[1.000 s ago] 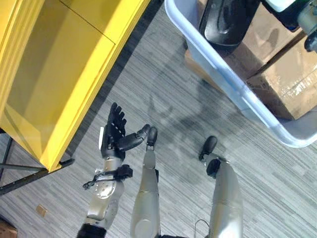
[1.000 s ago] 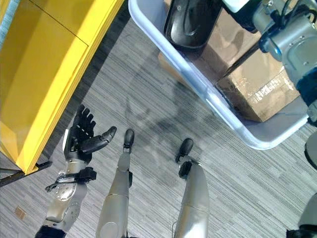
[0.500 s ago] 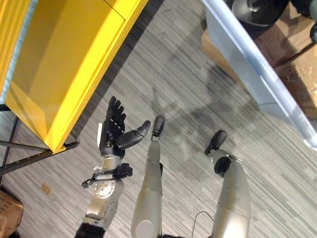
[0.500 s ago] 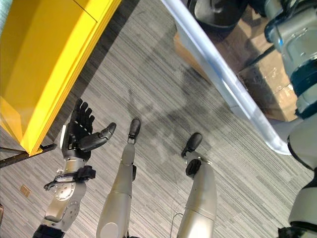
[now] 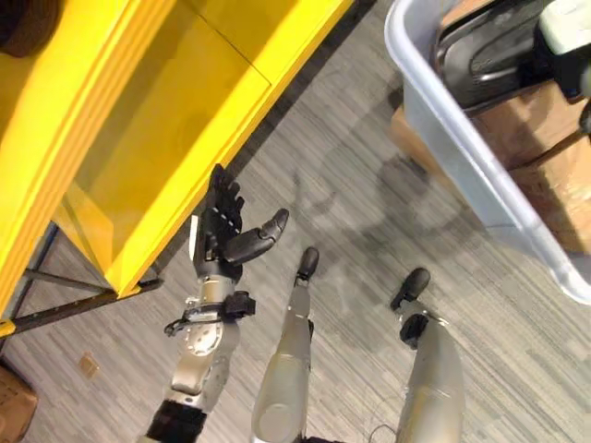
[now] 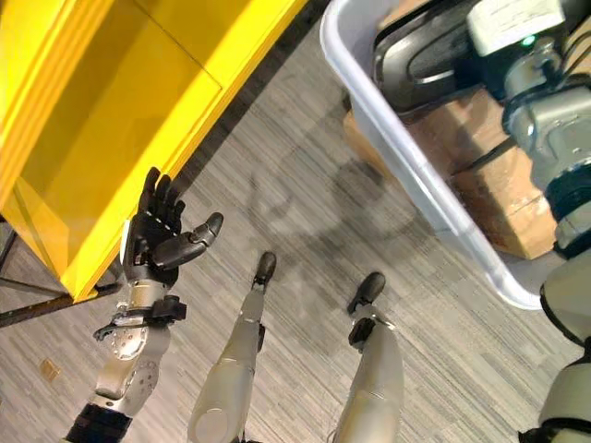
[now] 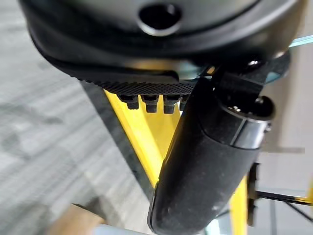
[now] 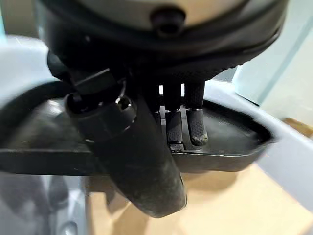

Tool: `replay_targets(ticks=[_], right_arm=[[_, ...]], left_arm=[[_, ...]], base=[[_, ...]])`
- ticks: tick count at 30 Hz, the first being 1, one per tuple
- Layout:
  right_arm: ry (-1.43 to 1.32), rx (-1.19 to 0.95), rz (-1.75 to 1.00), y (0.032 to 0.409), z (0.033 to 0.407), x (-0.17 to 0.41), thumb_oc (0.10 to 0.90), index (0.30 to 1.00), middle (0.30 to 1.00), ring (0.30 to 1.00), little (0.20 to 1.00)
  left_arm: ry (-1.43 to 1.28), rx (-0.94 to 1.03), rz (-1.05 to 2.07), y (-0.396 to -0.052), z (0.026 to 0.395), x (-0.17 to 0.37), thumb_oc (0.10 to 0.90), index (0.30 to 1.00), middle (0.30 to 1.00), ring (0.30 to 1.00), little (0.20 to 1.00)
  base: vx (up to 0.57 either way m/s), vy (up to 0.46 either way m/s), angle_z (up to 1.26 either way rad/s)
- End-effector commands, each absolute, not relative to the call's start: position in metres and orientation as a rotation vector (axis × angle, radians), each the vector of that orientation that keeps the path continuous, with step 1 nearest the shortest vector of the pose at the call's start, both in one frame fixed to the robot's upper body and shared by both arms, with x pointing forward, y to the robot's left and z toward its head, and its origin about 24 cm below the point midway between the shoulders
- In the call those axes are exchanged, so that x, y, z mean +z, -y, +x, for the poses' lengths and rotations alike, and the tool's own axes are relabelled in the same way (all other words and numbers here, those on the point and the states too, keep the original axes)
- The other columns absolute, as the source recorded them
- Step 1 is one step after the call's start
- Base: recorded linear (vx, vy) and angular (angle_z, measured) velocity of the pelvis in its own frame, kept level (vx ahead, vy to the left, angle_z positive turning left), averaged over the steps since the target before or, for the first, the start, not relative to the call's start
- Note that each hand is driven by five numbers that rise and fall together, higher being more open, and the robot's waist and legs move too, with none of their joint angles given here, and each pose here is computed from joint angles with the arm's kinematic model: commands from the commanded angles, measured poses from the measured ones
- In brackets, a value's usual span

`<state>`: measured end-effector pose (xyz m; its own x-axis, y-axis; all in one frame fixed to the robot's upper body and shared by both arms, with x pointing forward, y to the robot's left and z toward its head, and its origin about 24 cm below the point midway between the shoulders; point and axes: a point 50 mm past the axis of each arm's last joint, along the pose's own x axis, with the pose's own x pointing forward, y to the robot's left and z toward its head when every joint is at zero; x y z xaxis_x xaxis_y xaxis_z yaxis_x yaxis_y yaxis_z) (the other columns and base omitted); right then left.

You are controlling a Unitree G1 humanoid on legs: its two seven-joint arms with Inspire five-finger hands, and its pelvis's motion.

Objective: Move parts from the plastic box to the shelf.

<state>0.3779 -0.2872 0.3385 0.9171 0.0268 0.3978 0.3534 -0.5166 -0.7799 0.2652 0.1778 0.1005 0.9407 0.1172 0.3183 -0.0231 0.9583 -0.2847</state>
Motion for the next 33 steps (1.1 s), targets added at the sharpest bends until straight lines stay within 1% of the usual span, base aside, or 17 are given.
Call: replay_targets(ticks=[1,10,17,21,22,24,26,27,28,33], right_arm=[[0.471,-0.569,-1.987,0.278,0.362,0.381,0.4,0.3,0.3,0.3,0.3],[0.561,-0.515,-1.964,0.273,0.351,0.379,0.4,0.3,0.3,0.3,0.3],[0.575,-0.429,-1.876,0.275,0.346,0.35,0.4,0.3,0.3,0.3,0.3],[0.593,-0.342,-1.775,0.27,0.343,0.321,0.4,0.3,0.3,0.3,0.3],[0.597,-0.284,-1.718,0.265,0.342,0.304,0.4,0.3,0.3,0.3,0.3],[0.585,-0.257,-1.687,0.265,0.341,0.292,0.4,0.3,0.3,0.3,0.3],[0.565,-0.187,-1.616,0.26,0.339,0.27,0.4,0.3,0.3,0.3,0.3],[0.542,-0.112,-1.512,0.252,0.339,0.246,0.4,0.3,0.3,0.3,0.3],[0.539,-0.113,-1.509,0.252,0.338,0.244,0.4,0.3,0.3,0.3,0.3],[0.491,0.044,-1.381,0.238,0.33,0.21,0.4,0.3,0.3,0.3,0.3]], left_arm=[[0.493,0.042,-0.251,-0.186,0.258,0.129,0.9,1.0,1.0,1.0,1.0],[0.476,0.07,-0.202,-0.204,0.252,0.126,0.9,1.0,1.0,1.0,1.0],[0.449,0.07,-0.174,-0.214,0.246,0.121,0.9,1.0,1.0,1.0,1.0],[0.424,0.077,-0.145,-0.219,0.243,0.117,0.9,1.0,1.0,1.0,1.0],[0.431,0.083,-0.132,-0.22,0.242,0.118,0.9,1.0,1.0,1.0,1.0],[0.431,0.086,-0.115,-0.222,0.242,0.119,0.9,1.0,1.0,1.0,1.0],[0.435,0.075,-0.12,-0.22,0.243,0.119,0.9,1.0,1.0,1.0,1.0],[0.446,0.051,-0.127,-0.215,0.245,0.122,0.9,1.0,1.0,1.0,1.0],[0.445,0.048,-0.124,-0.215,0.245,0.122,0.9,1.0,1.0,1.0,1.0],[0.499,0.023,-0.047,-0.212,0.246,0.134,0.9,1.0,1.0,1.0,1.0]], base=[[-0.01,0.08,0.01],[0.01,0.088,-0.09],[0.05,0.106,-0.09],[0.07,0.123,-0.18],[0.07,0.105,-0.19],[0.07,0.082,-0.26],[0.09,0.094,-0.27],[0.07,0.078,-0.23],[0.07,0.077,-0.26],[0.04,0.054,-0.13]])
